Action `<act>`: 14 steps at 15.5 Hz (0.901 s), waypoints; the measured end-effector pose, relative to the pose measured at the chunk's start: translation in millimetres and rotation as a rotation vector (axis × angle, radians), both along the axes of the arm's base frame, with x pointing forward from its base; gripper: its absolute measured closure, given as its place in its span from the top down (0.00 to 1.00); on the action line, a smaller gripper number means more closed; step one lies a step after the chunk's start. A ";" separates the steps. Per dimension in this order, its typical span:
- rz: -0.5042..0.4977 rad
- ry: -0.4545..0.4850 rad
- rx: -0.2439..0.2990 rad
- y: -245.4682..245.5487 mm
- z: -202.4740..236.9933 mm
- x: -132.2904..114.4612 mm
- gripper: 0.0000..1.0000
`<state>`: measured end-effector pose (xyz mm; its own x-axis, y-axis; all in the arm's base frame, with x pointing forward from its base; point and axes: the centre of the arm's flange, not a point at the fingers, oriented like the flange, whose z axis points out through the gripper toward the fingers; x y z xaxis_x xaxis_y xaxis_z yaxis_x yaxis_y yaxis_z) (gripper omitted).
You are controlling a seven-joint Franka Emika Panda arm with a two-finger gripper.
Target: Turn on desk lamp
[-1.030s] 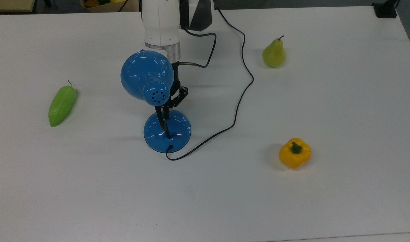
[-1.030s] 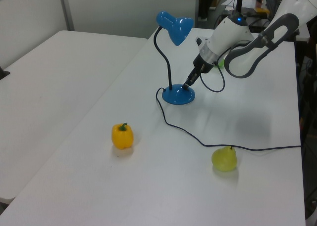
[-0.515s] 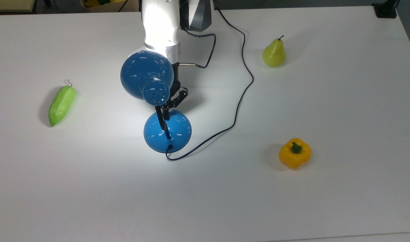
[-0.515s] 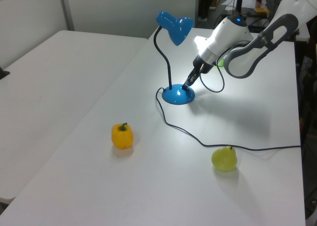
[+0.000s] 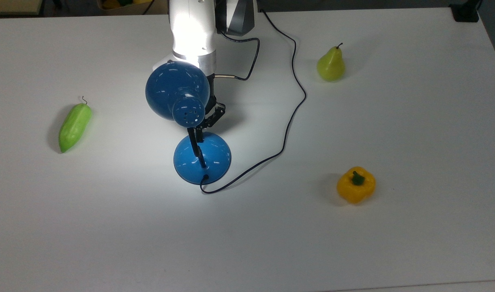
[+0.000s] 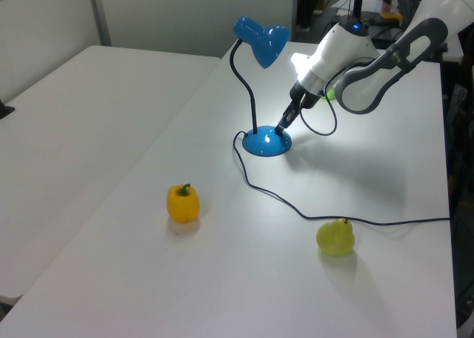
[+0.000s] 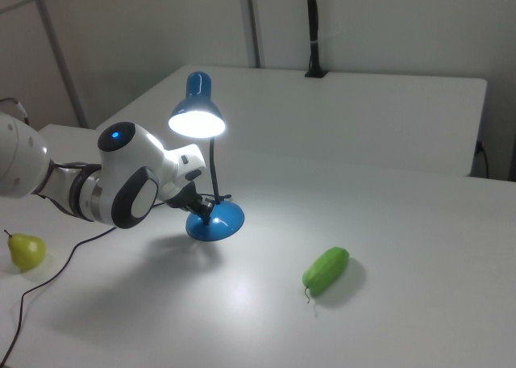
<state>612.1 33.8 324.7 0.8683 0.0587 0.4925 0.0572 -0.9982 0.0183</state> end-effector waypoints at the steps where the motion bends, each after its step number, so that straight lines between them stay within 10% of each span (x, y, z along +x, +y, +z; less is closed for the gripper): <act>1: -0.001 0.029 -0.001 -0.2 2.9 -1.6 0.01; 11: 0.004 0.338 -0.015 2.8 41.5 -36.2 0.03; 14: 0.013 0.446 -0.021 7.2 72.8 -56.3 0.20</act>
